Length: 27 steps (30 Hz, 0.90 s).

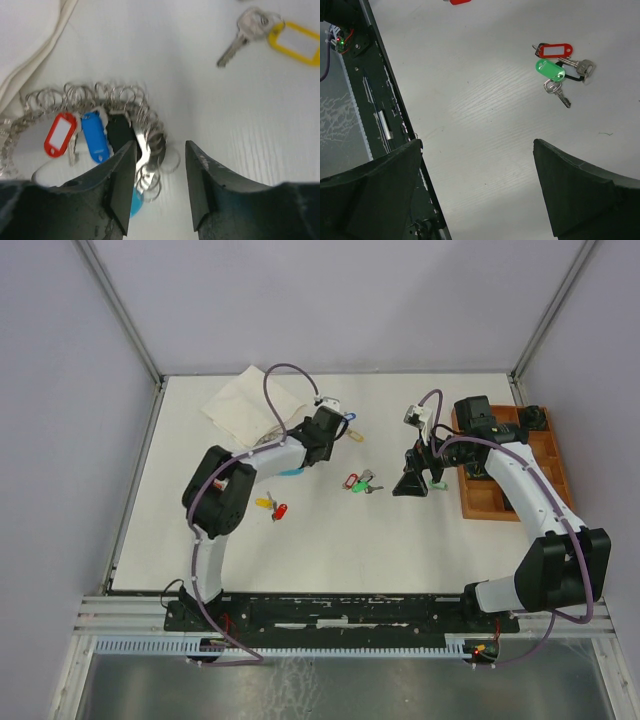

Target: Remove the keys from the keyring

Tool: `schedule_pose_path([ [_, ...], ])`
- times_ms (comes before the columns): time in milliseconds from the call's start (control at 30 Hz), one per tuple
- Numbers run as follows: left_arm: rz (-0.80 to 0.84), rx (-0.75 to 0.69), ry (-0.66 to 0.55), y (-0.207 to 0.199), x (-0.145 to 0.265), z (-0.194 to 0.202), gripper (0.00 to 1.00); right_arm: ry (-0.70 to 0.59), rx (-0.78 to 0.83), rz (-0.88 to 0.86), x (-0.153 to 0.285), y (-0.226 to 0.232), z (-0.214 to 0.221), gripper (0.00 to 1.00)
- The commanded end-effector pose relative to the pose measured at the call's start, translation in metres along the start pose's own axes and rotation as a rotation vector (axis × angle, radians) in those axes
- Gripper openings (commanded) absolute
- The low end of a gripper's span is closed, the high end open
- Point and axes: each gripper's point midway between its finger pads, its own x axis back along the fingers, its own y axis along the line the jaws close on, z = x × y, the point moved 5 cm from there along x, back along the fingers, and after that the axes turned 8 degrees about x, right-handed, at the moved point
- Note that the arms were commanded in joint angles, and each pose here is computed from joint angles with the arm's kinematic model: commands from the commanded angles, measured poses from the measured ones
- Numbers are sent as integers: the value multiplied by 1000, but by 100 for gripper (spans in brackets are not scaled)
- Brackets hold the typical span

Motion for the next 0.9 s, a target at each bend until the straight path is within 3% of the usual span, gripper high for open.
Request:
schedule_pose_path([
  [0, 153, -22, -141, 6, 47, -29, 54, -35, 58, -12, 3, 1, -15, 100],
  [167, 176, -8, -47, 25, 44, -1, 54, -37, 59, -15, 3, 2, -16, 100],
  [433, 211, 219, -49, 53, 32, -3, 49, -35, 53, -19, 3, 2, -15, 100],
  [867, 358, 324, 34, 43, 23, 8, 43, -33, 55, -21, 2, 2, -15, 100],
])
